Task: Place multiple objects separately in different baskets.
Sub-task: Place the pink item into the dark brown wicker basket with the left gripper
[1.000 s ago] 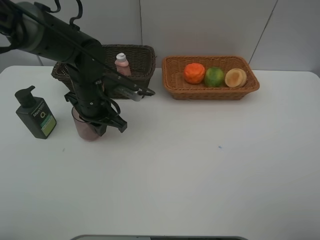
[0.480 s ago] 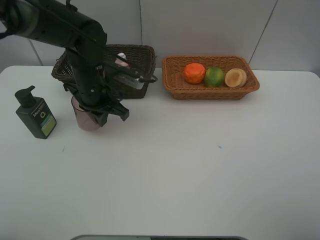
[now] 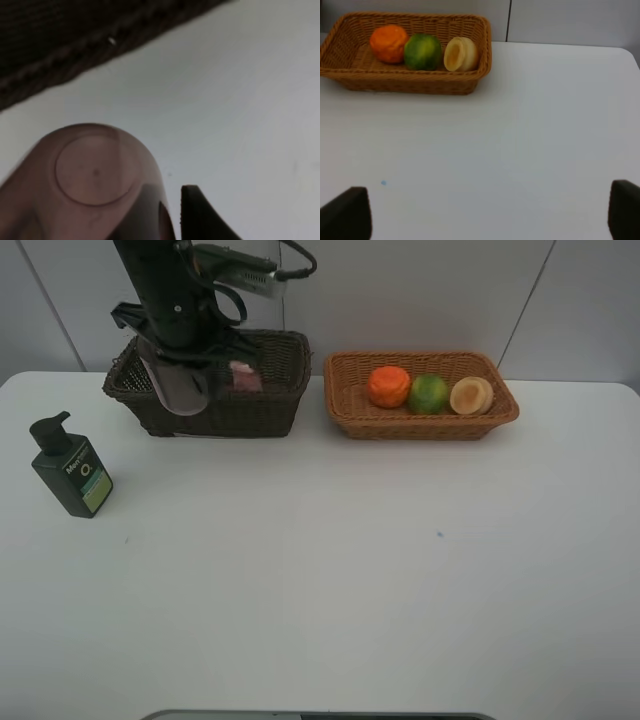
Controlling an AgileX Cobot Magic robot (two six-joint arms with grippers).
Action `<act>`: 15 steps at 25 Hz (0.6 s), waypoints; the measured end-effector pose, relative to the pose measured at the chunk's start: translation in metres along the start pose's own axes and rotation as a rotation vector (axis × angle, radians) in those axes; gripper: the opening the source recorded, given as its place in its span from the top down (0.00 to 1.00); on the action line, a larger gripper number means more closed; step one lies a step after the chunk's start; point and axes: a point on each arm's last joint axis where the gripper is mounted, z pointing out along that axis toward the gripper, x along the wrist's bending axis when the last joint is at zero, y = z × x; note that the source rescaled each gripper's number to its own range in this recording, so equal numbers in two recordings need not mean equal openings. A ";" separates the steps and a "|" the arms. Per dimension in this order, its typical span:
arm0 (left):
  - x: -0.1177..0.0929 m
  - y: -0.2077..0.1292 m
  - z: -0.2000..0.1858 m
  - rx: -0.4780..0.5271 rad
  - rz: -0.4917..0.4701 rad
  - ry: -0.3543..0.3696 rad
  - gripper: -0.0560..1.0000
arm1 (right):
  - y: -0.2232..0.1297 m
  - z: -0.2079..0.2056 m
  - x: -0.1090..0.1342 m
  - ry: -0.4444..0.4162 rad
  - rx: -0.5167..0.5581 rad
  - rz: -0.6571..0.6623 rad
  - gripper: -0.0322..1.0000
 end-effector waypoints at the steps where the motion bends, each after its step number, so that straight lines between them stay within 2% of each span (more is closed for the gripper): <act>1: 0.006 0.006 -0.006 -0.025 -0.017 0.002 0.94 | 0.000 0.000 0.000 0.000 0.000 0.000 0.00; 7: 0.047 0.033 -0.018 -0.115 -0.153 0.010 0.94 | 0.000 0.000 0.000 0.000 0.000 0.000 0.00; 11: 0.074 0.047 -0.004 -0.123 -0.224 0.021 0.94 | 0.000 0.000 0.000 0.000 0.000 0.000 0.00; 15: 0.090 0.059 0.020 -0.112 -0.270 0.000 0.94 | 0.000 0.000 0.000 0.000 0.000 0.000 0.00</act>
